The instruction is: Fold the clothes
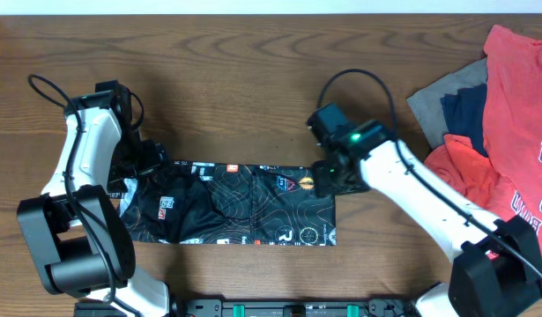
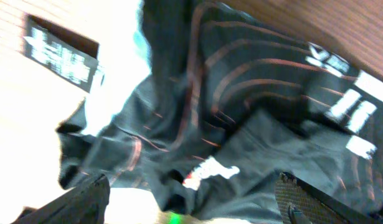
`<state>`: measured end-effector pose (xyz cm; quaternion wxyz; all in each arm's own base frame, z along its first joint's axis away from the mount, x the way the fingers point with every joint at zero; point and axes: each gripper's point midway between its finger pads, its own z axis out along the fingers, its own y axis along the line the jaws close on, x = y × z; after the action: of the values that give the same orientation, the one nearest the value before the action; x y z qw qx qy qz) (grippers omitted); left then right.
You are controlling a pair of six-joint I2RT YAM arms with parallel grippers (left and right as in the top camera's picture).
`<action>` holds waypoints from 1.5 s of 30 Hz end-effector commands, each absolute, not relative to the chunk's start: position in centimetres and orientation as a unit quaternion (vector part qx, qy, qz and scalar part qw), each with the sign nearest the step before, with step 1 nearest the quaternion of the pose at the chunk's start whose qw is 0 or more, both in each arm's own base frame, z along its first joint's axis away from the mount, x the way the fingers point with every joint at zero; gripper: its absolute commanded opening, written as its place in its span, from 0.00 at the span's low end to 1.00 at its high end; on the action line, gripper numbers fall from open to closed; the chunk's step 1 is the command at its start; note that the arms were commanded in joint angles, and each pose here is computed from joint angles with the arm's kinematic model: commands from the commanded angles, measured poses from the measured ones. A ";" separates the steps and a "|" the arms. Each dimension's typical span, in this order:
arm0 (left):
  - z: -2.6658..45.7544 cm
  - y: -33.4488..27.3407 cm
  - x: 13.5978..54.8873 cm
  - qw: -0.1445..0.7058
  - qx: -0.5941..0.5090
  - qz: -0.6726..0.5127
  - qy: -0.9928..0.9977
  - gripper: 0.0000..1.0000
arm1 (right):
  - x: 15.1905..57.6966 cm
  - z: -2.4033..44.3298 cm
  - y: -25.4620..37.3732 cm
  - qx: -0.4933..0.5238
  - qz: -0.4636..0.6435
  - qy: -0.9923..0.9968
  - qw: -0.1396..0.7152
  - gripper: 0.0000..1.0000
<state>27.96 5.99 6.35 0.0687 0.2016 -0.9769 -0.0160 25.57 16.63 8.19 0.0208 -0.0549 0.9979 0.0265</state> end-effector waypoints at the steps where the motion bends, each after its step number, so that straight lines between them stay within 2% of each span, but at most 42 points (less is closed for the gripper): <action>1: 6.6 8.1 27.3 0.069 0.180 -0.074 -0.978 0.90 | 26.7 8.5 14.1 -0.026 -0.002 0.999 0.030 0.66; 7: 6.2 9.4 26.8 0.082 0.140 -0.110 -0.981 0.97 | 27.6 8.5 11.6 0.015 -0.010 0.999 0.028 0.72; 18: 4.2 11.2 26.6 0.075 0.108 -0.105 -0.986 0.97 | 27.6 8.1 10.3 0.025 -0.019 0.999 0.020 0.77; 29: 0.0 7.5 26.3 0.047 0.062 0.016 -0.997 0.95 | 26.9 7.0 9.9 0.024 -0.025 0.999 0.009 0.78; 34: -1.2 7.1 25.9 0.040 0.063 0.024 -0.997 0.78 | 26.8 7.0 9.9 0.024 -0.025 0.999 0.009 0.78; 36: -1.4 6.6 25.8 0.039 0.063 0.036 -0.997 0.59 | 26.9 7.0 9.9 0.024 -0.025 0.999 0.009 0.78; 37: -1.4 6.5 25.9 0.038 0.064 0.039 -0.996 0.54 | 26.9 7.0 9.9 0.024 -0.025 0.999 0.009 0.78; 40: -1.4 6.3 26.1 0.033 0.064 0.046 -0.996 0.21 | 26.9 7.0 9.9 0.024 -0.025 0.999 0.009 0.78; 41: -1.4 6.3 26.1 0.033 0.064 0.046 -0.996 0.15 | 26.9 7.0 9.9 0.024 -0.025 0.999 0.009 0.78; 43: -1.2 6.5 26.5 0.028 0.066 0.043 -0.997 0.06 | 27.0 7.0 9.9 0.025 -0.024 0.999 0.011 0.79; 45: -0.6 7.0 27.4 0.018 0.076 0.034 -0.996 0.06 | 27.1 7.0 9.7 0.028 -0.024 0.999 0.012 0.79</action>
<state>27.07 6.13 -0.37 0.0165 0.0661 -0.9964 0.0509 26.90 10.51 7.12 0.0103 0.0224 0.9996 -0.0166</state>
